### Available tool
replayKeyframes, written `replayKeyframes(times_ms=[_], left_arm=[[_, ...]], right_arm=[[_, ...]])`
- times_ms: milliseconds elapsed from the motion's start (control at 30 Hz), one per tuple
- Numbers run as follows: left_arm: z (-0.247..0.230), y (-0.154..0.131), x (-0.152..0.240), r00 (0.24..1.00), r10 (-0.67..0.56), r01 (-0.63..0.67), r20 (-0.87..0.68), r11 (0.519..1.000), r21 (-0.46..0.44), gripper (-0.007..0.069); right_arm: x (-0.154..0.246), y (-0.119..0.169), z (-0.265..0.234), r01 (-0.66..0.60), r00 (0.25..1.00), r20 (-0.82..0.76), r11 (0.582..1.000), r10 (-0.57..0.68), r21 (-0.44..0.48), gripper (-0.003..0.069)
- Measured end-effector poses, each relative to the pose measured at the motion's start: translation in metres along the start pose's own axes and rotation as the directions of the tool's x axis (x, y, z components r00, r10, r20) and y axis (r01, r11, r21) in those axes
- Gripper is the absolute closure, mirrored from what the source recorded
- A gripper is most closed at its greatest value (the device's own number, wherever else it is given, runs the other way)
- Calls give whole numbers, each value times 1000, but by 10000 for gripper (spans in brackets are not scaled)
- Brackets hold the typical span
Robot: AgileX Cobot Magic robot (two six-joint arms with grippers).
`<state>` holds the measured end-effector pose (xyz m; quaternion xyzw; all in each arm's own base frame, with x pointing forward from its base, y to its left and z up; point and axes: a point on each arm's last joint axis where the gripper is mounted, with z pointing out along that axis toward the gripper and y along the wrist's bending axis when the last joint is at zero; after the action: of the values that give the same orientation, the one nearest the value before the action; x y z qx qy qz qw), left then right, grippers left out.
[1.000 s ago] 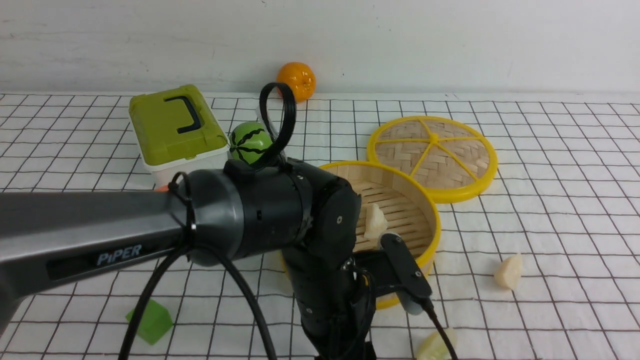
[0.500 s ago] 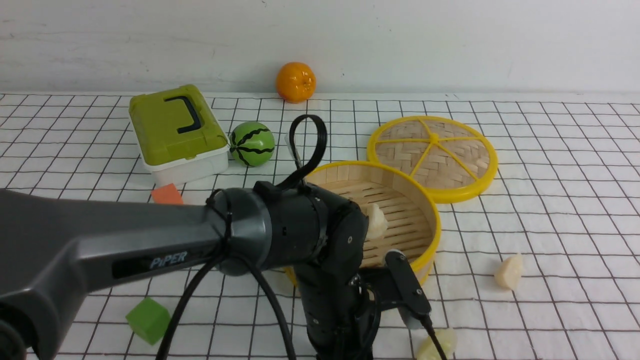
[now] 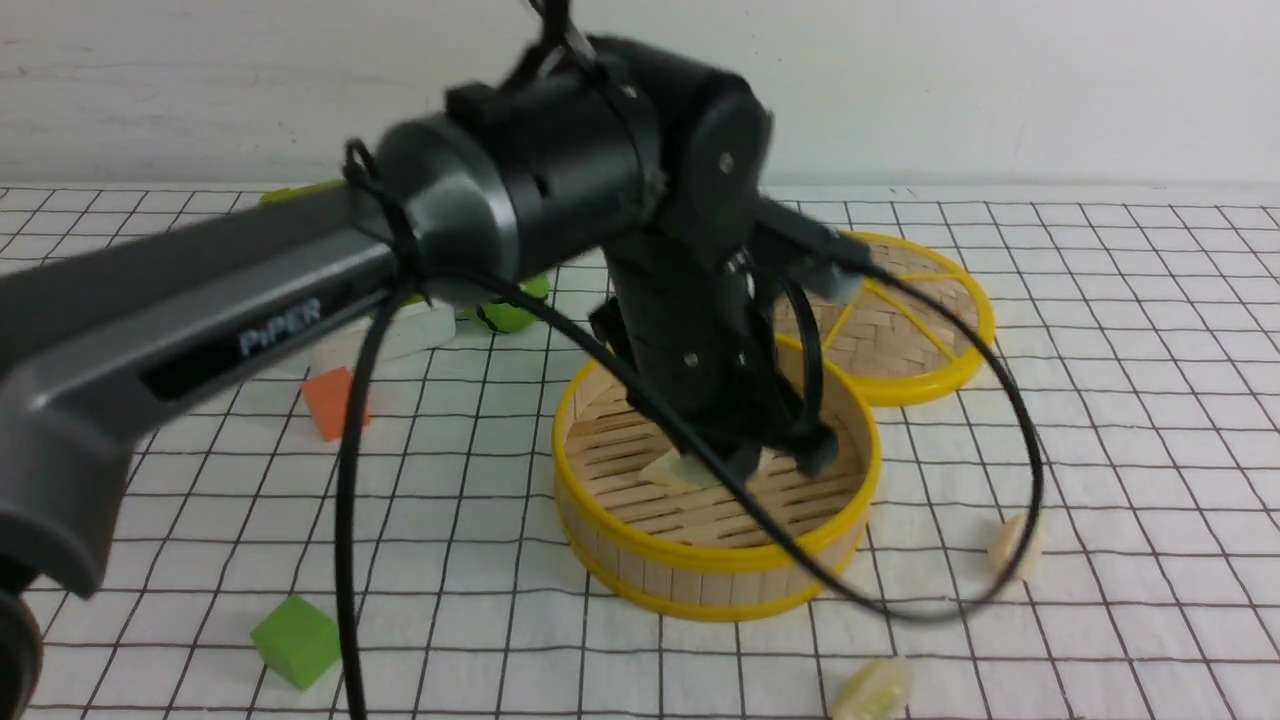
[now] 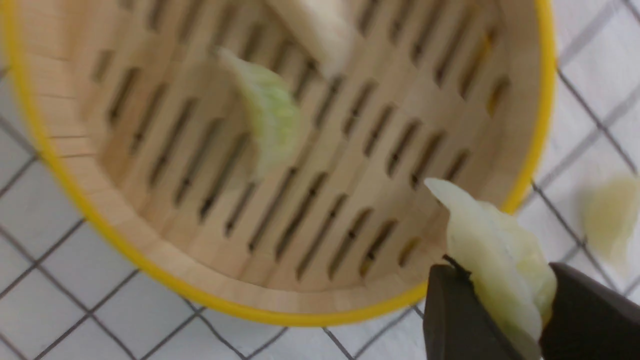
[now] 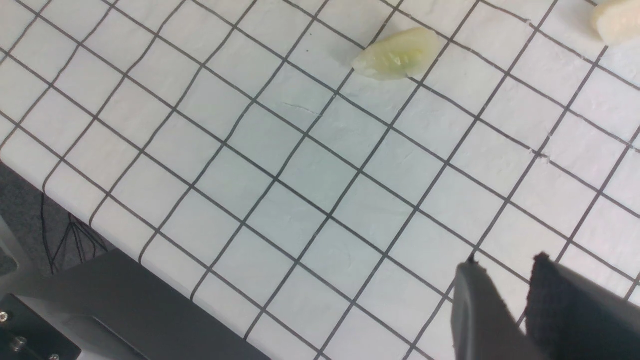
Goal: Put the dumplings into the steamer on the table with the white tablecloth.
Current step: 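Place the dumpling into the bamboo steamer basket with the left gripper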
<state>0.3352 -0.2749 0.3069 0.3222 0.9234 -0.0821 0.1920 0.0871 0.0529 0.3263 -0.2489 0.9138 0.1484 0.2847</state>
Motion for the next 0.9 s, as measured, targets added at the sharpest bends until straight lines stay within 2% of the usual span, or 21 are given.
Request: replayKeyframes(times_ms=[67, 100, 267, 467, 767, 833, 900], left_arm=[[-4, 13, -4, 996, -87, 87, 30, 996, -15, 424], [-4, 33, -8, 981, -185, 186, 58, 982, -22, 424], [32, 80, -5, 938, -346, 347, 19, 936, -57, 424], [74, 87, -3, 935, -355, 353, -20, 933, -72, 424], [102, 91, -2, 933, -359, 357, -16, 931, -81, 417], [105, 91, -1, 933, -360, 357, -23, 930, -83, 373], [106, 91, -2, 933, -360, 357, -24, 930, -83, 295]], right_arm=[[0, 0, 0, 0, 1000, 0, 1000, 0, 1, 501], [0, 0, 0, 1, 1000, 0, 1000, -1, 1, 499], [0, 0, 0, 1, 1000, 0, 1000, -1, 1, 494], [0, 0, 0, 1, 1000, 3, 1000, -1, 3, 487], [-1, -2, 0, 7, 1000, 10, 1000, -7, 18, 475], [-1, -2, 0, 8, 1000, 10, 1000, -8, 21, 472], [-1, -2, 0, 8, 1000, 10, 1000, -8, 21, 469]])
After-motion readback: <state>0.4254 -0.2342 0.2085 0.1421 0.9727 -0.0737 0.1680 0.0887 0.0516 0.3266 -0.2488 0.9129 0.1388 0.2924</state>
